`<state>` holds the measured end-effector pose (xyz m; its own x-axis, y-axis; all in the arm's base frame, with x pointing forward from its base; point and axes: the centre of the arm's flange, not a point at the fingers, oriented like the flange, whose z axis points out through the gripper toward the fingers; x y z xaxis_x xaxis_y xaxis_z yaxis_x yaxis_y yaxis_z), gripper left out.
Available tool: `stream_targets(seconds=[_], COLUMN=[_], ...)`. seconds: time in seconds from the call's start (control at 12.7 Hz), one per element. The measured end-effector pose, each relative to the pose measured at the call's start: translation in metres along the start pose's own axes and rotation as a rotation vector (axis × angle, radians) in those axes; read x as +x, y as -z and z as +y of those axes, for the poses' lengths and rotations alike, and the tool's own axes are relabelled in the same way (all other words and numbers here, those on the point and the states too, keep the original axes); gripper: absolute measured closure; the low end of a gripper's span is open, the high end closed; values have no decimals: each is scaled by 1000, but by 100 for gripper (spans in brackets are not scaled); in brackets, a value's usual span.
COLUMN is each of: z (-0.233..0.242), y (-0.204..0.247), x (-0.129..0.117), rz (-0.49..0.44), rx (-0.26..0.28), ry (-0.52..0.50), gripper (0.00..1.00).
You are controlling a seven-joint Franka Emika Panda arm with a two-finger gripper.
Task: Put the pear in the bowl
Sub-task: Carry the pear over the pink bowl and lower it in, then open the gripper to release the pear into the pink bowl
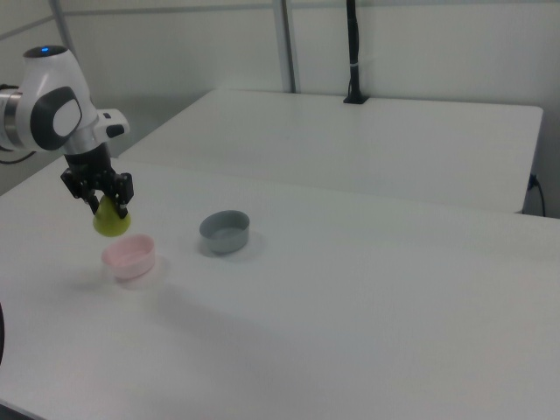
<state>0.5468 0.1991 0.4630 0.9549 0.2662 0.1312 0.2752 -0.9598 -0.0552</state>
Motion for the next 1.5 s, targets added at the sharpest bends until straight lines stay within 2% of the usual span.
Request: stream_targets(seconds=[0.47,0.94,1.02,1.18,1.26,1.5], z=[-20,-22,-22,-22,-22,-22], y=[-88,-112,-112,-111,-111,-100], x=[16,16,16,17,17,23], rz=[22,9,9,12,13,25], rx=[-106,-127,-127,-127,-127,-127], ry=[-28,-38,-47,-67,-77,-115], gripper=[40,39,30,5,0,0])
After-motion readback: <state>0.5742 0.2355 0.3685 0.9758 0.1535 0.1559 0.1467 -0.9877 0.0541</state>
